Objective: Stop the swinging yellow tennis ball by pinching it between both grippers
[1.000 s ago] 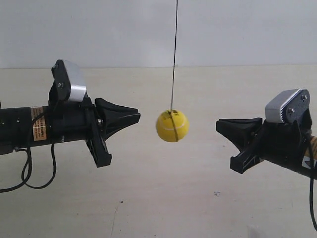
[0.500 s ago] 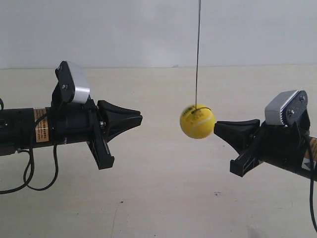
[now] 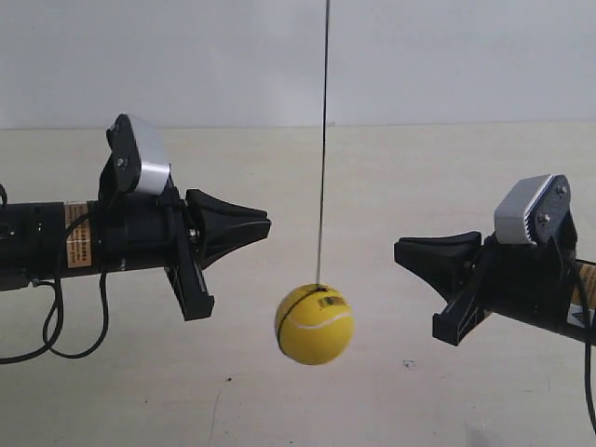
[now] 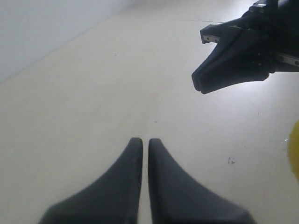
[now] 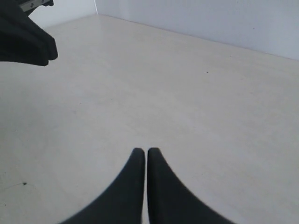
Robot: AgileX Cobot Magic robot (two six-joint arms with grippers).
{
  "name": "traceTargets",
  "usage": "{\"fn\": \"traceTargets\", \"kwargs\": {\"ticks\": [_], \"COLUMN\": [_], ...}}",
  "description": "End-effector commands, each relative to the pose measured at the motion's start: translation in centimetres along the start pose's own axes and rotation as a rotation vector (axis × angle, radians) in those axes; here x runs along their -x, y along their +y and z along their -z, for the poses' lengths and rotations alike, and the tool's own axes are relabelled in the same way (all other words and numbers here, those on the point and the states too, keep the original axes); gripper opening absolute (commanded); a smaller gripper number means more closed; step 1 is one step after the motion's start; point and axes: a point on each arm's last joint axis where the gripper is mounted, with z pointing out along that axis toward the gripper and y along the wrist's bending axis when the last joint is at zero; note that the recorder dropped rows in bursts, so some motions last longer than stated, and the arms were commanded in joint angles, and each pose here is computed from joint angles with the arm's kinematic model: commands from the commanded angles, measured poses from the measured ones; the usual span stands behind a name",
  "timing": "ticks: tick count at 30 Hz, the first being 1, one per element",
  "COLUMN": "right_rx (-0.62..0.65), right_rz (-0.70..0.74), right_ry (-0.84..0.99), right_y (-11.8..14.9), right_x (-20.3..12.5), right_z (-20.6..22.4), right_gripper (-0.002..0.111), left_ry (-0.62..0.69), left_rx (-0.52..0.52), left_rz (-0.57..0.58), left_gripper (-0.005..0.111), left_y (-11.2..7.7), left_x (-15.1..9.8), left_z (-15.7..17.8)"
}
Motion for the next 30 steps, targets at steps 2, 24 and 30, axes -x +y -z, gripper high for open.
{"fn": "traceTargets", "kwargs": {"ticks": [2, 24, 30], "right_rx": [0.015, 0.040, 0.056], "right_rz": [-0.015, -0.016, -0.015], "right_ry": [-0.007, 0.001, 0.006], "right_y": [0.1, 0.3, 0.5], "right_x": [0.1, 0.0, 0.0], "right_z": [0.0, 0.0, 0.0], "right_gripper": [0.000, 0.000, 0.000], "left_ry": [-0.017, -0.005, 0.011], "left_rx": [-0.028, -0.122, -0.135], "left_rz": [0.006, -0.033, -0.011], "left_gripper": [0.005, 0.005, 0.005], "left_y": [-0.4, -2.1, -2.1], "left_x": [0.3, 0.8, 0.1], "left_z": [-0.3, -1.3, -1.6]}}
